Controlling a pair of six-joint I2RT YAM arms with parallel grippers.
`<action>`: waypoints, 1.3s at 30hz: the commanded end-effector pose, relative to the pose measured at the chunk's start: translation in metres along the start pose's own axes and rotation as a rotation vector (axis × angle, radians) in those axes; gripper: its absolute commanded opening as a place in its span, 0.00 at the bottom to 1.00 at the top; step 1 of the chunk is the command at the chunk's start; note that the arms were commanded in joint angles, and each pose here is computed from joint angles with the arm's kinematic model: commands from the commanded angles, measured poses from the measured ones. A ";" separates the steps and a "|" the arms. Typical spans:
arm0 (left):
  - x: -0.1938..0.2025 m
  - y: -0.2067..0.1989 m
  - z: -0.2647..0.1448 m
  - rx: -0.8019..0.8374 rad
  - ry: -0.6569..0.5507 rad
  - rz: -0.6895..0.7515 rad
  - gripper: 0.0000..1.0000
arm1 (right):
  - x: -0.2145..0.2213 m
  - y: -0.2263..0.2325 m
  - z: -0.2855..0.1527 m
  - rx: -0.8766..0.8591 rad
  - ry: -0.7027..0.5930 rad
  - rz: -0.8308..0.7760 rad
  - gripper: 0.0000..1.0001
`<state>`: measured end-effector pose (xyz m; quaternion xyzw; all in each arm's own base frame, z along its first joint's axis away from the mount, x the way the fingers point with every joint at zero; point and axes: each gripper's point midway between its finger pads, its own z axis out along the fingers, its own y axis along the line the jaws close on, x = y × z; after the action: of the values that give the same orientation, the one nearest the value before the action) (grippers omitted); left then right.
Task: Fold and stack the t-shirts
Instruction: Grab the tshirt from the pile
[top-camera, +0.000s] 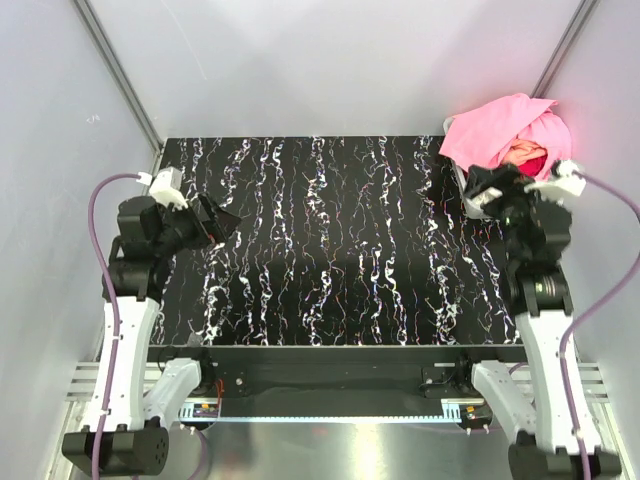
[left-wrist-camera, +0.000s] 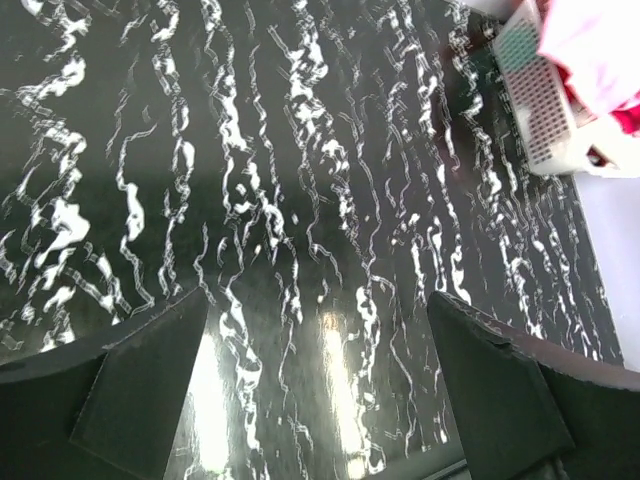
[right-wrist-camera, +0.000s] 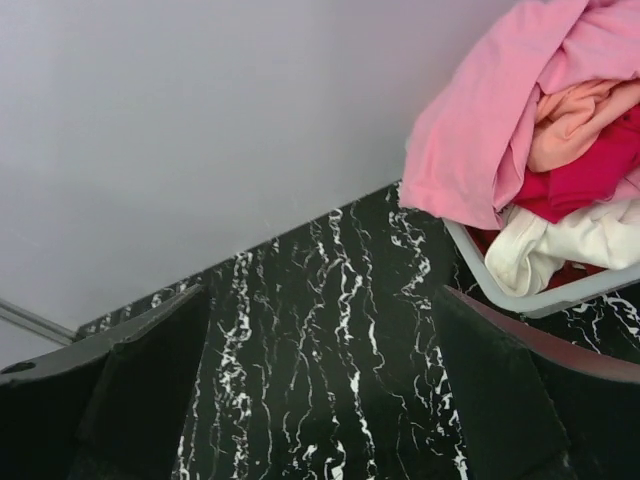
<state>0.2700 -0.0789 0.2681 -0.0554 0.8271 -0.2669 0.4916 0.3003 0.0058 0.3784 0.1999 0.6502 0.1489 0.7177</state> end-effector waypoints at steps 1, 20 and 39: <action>-0.013 -0.006 -0.013 -0.013 0.036 0.070 0.99 | -0.001 -0.003 0.026 0.059 0.060 -0.068 1.00; 0.029 0.059 -0.047 -0.375 0.005 0.046 0.99 | 0.056 -0.128 0.215 0.421 0.568 -0.012 0.78; 0.024 0.065 -0.050 -0.403 -0.067 0.034 0.99 | 0.107 -0.150 0.262 0.370 0.675 0.076 0.44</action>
<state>0.2200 -0.0156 0.2257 -0.1434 0.8620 -0.0880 0.4783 0.5580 -0.1071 0.2132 0.3029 0.8633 0.0898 0.3935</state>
